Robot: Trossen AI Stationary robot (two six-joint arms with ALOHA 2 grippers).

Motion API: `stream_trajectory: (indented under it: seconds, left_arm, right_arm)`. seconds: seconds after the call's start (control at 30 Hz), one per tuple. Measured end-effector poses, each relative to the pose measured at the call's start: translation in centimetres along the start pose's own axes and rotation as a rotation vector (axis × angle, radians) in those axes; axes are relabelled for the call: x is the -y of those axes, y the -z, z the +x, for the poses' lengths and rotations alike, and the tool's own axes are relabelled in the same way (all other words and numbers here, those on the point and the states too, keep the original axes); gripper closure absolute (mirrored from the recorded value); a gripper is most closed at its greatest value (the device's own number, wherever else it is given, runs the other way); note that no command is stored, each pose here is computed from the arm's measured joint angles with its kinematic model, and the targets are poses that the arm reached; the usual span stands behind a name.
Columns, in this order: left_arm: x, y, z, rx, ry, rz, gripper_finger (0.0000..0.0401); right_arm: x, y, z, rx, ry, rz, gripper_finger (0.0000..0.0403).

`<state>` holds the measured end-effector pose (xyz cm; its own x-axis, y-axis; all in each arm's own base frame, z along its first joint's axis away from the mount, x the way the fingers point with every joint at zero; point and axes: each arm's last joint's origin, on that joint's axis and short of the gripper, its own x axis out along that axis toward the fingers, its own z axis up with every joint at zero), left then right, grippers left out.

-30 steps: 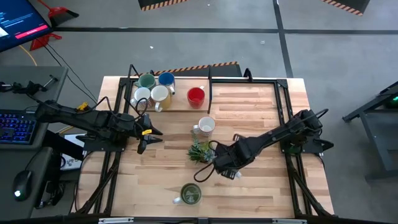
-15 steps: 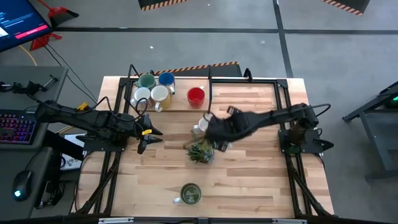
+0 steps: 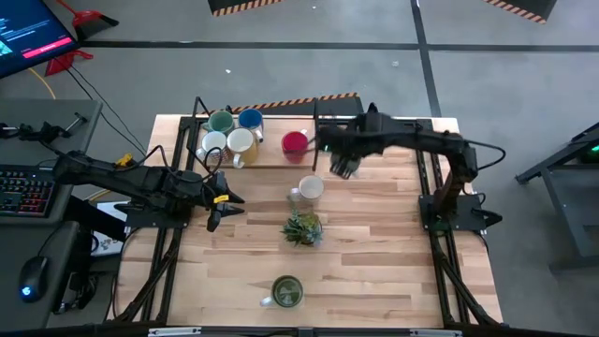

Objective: Place coffee mugs
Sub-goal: Move the blue patterned mug to the top center of the table

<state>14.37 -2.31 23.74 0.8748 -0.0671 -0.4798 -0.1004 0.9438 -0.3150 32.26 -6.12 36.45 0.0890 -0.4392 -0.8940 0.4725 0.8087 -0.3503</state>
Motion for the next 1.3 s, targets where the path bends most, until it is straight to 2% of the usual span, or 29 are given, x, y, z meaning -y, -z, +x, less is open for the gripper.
stream_trajectory:
  seconds: [0.23,0.37,0.47,0.53,0.63,0.97,1.3]
  left_arm:
    - [0.0,0.0,0.0,0.001,0.000,0.000,0.0259]
    - [0.0,0.0,0.0,0.002,0.000,-0.001,0.0259]
    - [0.0,0.0,0.0,0.003,0.001,-0.007,0.0259]
    - [0.0,0.0,0.0,0.004,0.001,-0.022,0.0259]
    - [0.0,0.0,0.0,0.004,0.001,-0.027,0.0259]
    - [0.0,-0.1,0.0,0.008,0.003,-0.048,0.0259]
    - [0.1,-0.1,0.0,0.014,0.005,-0.055,0.0259]
  right_arm:
    - [4.8,-1.2,1.5,0.014,-0.095,0.075,0.0403]
    - [6.3,-1.8,4.3,0.027,-0.157,0.100,0.0403]
    - [7.4,-0.9,6.9,-0.072,-0.149,0.104,0.0403]
    - [7.7,-0.3,8.6,-0.124,-0.187,0.111,0.0403]
    - [7.9,0.7,10.5,-0.142,-0.206,0.127,0.0403]
    - [6.3,1.4,15.4,-0.007,-0.298,0.160,0.0403]
    - [5.1,3.5,18.0,-0.086,-0.310,0.169,0.0403]
